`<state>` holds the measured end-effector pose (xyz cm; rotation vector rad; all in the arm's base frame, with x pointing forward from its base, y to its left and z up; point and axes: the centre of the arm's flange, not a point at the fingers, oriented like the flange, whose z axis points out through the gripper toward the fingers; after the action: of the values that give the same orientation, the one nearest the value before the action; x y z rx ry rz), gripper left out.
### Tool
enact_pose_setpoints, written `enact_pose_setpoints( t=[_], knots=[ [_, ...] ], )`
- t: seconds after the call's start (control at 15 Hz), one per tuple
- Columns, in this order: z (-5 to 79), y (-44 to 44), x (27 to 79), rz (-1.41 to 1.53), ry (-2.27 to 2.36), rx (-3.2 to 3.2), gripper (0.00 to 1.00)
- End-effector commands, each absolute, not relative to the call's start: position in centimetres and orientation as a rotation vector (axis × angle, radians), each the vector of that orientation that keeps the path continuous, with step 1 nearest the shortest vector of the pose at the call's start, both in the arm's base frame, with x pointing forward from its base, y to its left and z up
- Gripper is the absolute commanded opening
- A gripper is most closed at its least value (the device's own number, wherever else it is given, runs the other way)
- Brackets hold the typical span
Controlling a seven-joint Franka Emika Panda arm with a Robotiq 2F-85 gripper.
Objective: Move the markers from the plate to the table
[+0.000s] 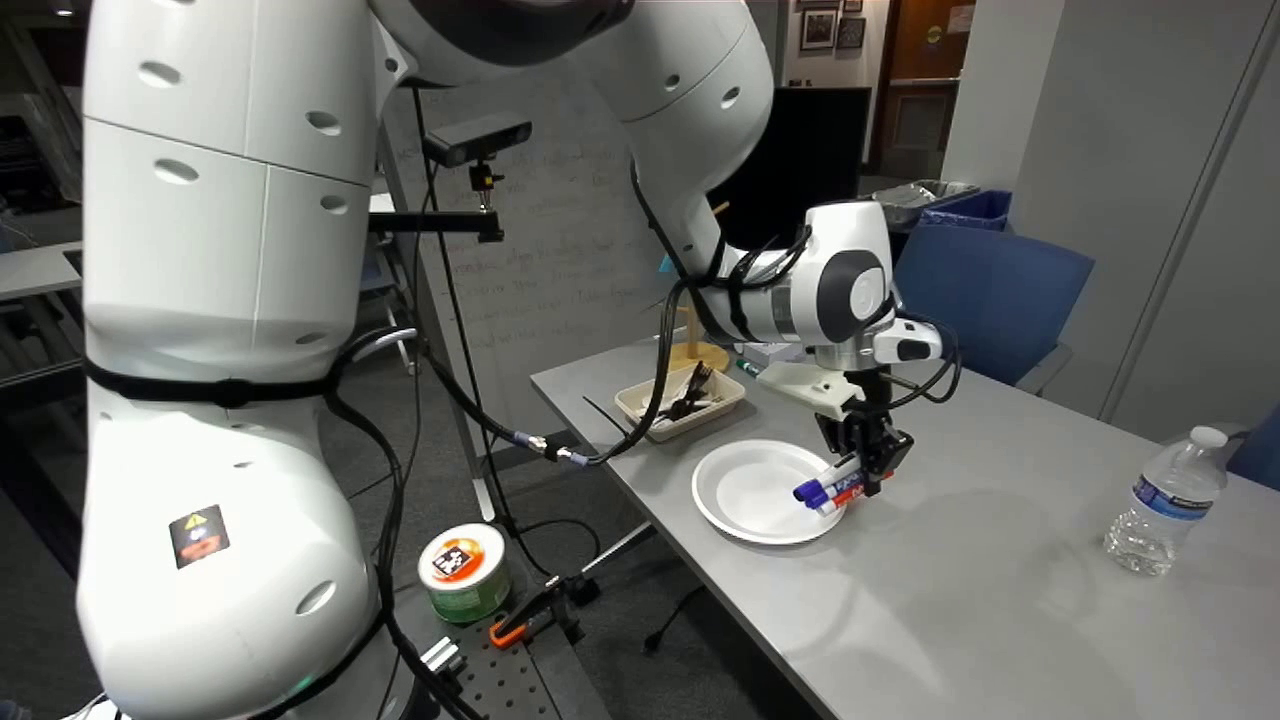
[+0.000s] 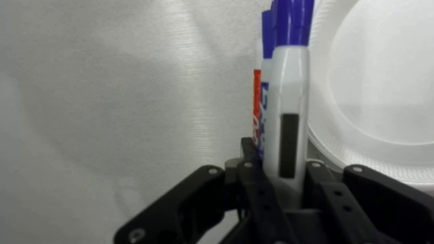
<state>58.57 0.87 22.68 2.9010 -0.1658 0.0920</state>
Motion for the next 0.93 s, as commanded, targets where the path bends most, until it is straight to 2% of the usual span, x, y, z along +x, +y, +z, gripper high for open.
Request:
enact_pose_setpoints(
  t=[0.0,0.07,0.6,0.87],
  knots=[
    [22.7,0.9,58.6,0.092,-0.166,2.901,0.21],
    [22.7,0.9,58.6,0.092,-0.166,2.901,0.05],
    [22.2,-5.2,61.7,0.091,-0.23,2.929,0.05],
    [18.2,-5.7,62.3,0.008,-0.322,2.944,0.05]
  ],
)
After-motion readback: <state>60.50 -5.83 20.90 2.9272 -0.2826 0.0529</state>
